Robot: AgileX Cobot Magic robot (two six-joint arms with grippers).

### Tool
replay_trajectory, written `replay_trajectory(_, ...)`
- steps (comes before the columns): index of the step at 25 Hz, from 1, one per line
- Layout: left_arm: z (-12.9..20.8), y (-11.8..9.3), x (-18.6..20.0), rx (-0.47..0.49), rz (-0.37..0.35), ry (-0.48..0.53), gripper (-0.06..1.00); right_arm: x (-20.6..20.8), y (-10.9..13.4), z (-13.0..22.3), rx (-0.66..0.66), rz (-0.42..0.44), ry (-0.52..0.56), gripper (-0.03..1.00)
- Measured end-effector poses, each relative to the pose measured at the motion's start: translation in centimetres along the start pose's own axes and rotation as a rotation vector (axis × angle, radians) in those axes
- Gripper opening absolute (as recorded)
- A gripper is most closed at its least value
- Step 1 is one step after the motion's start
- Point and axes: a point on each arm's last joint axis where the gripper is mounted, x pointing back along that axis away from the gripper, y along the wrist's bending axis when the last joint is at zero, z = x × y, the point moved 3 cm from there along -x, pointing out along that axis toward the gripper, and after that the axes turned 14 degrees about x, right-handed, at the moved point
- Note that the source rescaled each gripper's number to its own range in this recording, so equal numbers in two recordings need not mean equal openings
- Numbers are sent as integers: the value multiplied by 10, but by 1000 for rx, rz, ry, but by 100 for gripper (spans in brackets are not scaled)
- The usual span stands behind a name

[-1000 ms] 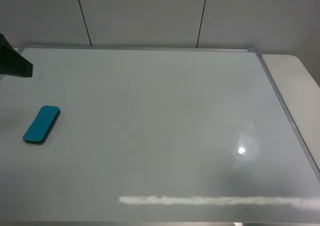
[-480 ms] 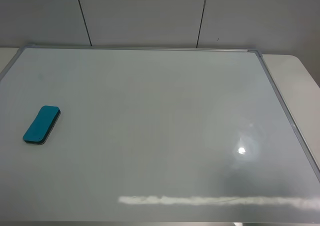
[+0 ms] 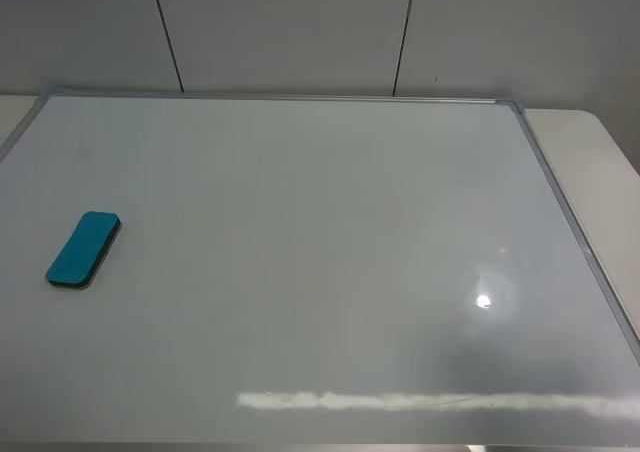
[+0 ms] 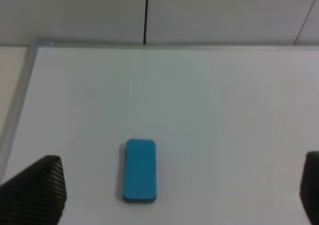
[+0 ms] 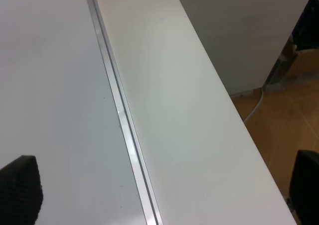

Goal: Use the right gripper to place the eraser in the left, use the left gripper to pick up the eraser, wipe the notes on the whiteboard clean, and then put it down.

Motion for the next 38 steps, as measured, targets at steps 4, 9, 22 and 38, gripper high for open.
replay_trajectory(4,15,5,-14,-111,-22,76,89,0,0,0,0,0,0,100)
replay_trajectory(9,43,13,-42,-133,-38,192,89,0,0,0,0,0,0,100)
replay_trajectory(22,44,12,-49,-88,-25,161,89,0,0,0,0,0,0,100)
replay_trajectory(38,44,15,-50,-5,-153,125,89,0,0,0,0,0,0,100)
